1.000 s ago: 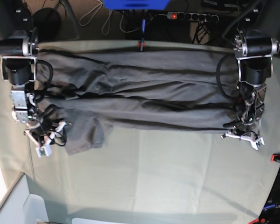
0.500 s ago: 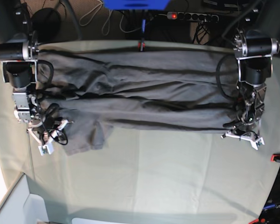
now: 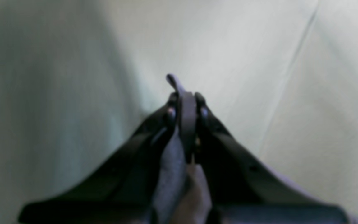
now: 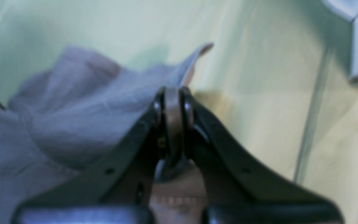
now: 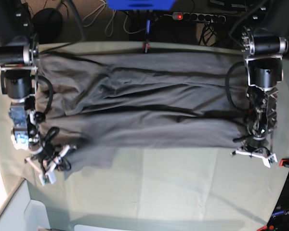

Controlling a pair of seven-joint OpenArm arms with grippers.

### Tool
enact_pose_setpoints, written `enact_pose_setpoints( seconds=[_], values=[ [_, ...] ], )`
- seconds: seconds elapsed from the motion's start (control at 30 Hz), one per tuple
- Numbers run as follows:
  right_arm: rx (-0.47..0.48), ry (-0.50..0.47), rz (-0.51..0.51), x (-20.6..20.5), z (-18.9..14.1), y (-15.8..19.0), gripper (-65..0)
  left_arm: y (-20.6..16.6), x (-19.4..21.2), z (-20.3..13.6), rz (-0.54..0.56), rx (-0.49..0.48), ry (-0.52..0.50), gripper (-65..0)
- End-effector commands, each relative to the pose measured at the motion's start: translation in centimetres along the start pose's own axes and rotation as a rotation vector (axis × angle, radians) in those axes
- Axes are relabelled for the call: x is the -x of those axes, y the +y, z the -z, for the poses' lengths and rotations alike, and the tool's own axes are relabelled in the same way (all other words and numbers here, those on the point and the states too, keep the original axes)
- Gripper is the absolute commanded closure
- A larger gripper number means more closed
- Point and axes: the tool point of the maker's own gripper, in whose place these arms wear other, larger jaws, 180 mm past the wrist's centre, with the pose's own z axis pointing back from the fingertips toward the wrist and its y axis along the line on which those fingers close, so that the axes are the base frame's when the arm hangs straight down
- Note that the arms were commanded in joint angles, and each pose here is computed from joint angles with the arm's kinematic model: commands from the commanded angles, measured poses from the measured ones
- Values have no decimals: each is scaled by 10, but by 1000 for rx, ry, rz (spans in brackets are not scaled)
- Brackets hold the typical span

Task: Layout the t-shirt on the table in an organized manner, then fold the t-shirt properly
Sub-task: 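Grasp the folded shirt's edge again with both grippers, then fold the shirt again with both grippers toward the robot-side edge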

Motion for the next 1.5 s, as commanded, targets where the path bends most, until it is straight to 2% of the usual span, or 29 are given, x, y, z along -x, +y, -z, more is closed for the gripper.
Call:
enact_pose_setpoints(
  seconds=[0.0,0.1,0.3,0.5,0.67,0.93,1.13,1.27,1.47],
  values=[
    [26,-96,-7,-39,-2,-16,0,-4,-35,0,-3,11,-84,0],
    [36,-123,-10,-54,-2,-22,0,-12,-50,-3,-6,29,-122,0],
    [103,-166,83,-62,-12,-50,0,-18,-68,-6,-8,45,-164,0],
    [102,-153,86,-53,-13,-49,0,-24,-73,-4,-10,51,-171,0],
    [90,-164,34,-34,-30,-30,0,-21,-70,-4,-8,46,-167,0],
    [28,-187,-20,2,-70,30,0,-13,-53,-11,1,43,-150,0],
    [74,-215,12,19,-112,34,0,-6,-37,-32,36,58,-169,0],
    [11,-211,23,34,-137,53,0,-6,-31,-54,66,85,-198,0],
    [3,-149,72,72,-161,69,0,5,0,-79,101,91,-173,0]
  ],
)
